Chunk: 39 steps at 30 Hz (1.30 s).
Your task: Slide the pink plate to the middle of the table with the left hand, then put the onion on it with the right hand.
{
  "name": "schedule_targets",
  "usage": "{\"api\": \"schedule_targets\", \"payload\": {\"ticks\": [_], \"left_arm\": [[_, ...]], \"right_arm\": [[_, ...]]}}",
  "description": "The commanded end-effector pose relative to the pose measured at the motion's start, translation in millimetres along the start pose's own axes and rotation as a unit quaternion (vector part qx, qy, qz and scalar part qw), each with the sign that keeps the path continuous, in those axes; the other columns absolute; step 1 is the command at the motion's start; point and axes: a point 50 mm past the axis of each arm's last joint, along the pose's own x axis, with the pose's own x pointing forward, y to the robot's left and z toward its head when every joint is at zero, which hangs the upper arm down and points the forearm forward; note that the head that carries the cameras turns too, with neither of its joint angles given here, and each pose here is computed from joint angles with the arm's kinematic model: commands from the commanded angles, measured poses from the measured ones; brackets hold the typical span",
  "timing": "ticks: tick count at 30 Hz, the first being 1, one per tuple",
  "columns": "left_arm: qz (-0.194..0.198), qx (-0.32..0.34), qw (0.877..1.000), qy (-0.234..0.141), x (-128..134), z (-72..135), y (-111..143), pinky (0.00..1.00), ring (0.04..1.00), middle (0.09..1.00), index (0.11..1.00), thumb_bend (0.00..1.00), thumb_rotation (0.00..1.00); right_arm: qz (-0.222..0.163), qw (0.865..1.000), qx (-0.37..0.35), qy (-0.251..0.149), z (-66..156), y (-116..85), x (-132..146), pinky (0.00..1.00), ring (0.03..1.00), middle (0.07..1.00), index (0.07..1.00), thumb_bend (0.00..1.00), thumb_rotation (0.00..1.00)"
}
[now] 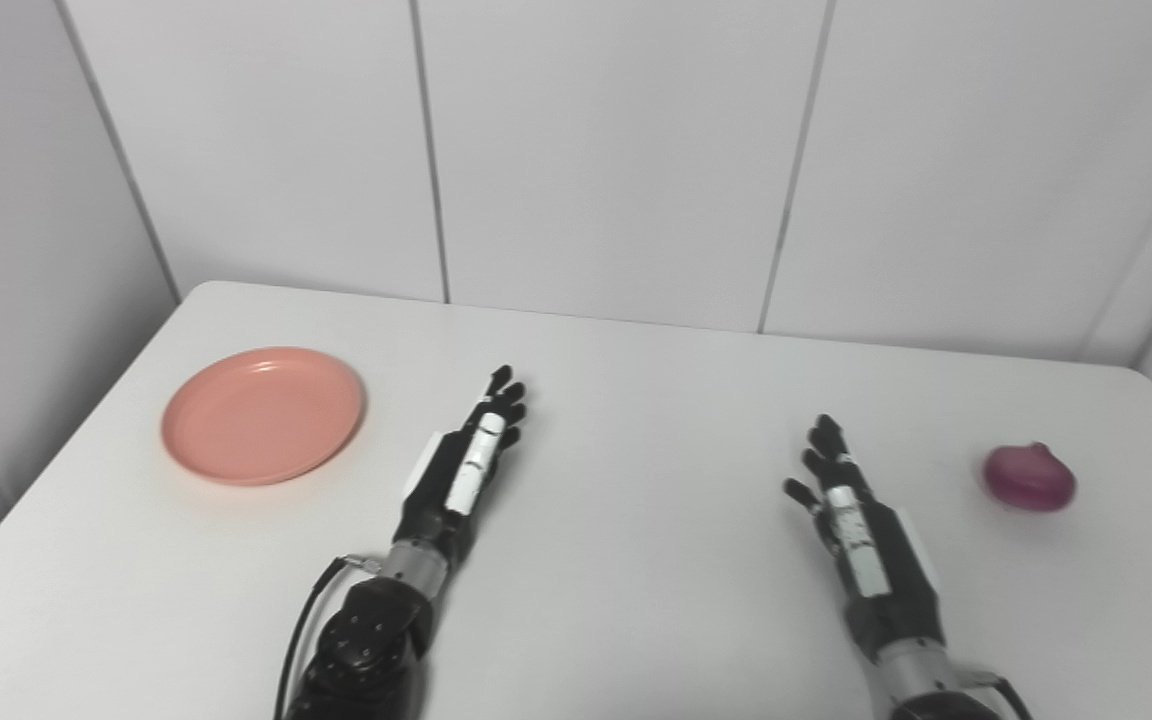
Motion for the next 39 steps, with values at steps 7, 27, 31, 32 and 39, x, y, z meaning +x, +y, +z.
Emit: {"api": "schedule_targets", "payload": {"ticks": [7,27,31,32,39], "left_arm": [[-0.002,0.0,1.0,-0.001,5.2,2.1,-36.1,0.99,0.984,0.983,0.971,0.56,1.0],[0.018,0.002,0.998,-0.061,27.6,39.2,4.0,0.95,0.952,0.96,0.957,0.59,1.0],[0.02,0.014,0.997,-0.078,29.7,56.5,25.2,0.93,0.927,0.935,0.933,0.59,1.0],[0.022,0.016,0.996,-0.082,29.8,60.6,30.3,0.92,0.925,0.932,0.929,0.59,1.0],[0.027,0.027,0.994,-0.098,26.6,80.2,55.2,0.9,0.913,0.928,0.919,0.56,1.0]], "right_arm": [[-0.004,1.0,0.009,-0.02,-12.9,-26.9,-6.4,1.0,1.0,1.0,1.0,0.57,0.9],[-0.011,1.0,0.018,-0.007,-21.7,-42.6,-11.7,0.98,0.976,0.983,0.991,0.63,0.83],[-0.009,1.0,0.015,-0.009,-21.5,-43.4,-12.9,0.98,0.969,0.979,0.985,0.63,0.82],[-0.009,1.0,0.014,-0.009,-21.4,-43.5,-13.2,0.97,0.968,0.978,0.984,0.63,0.82],[-0.011,1.0,0.004,-0.009,-23.4,-43.3,-12.9,0.95,0.953,0.965,0.977,0.68,0.82]]}}
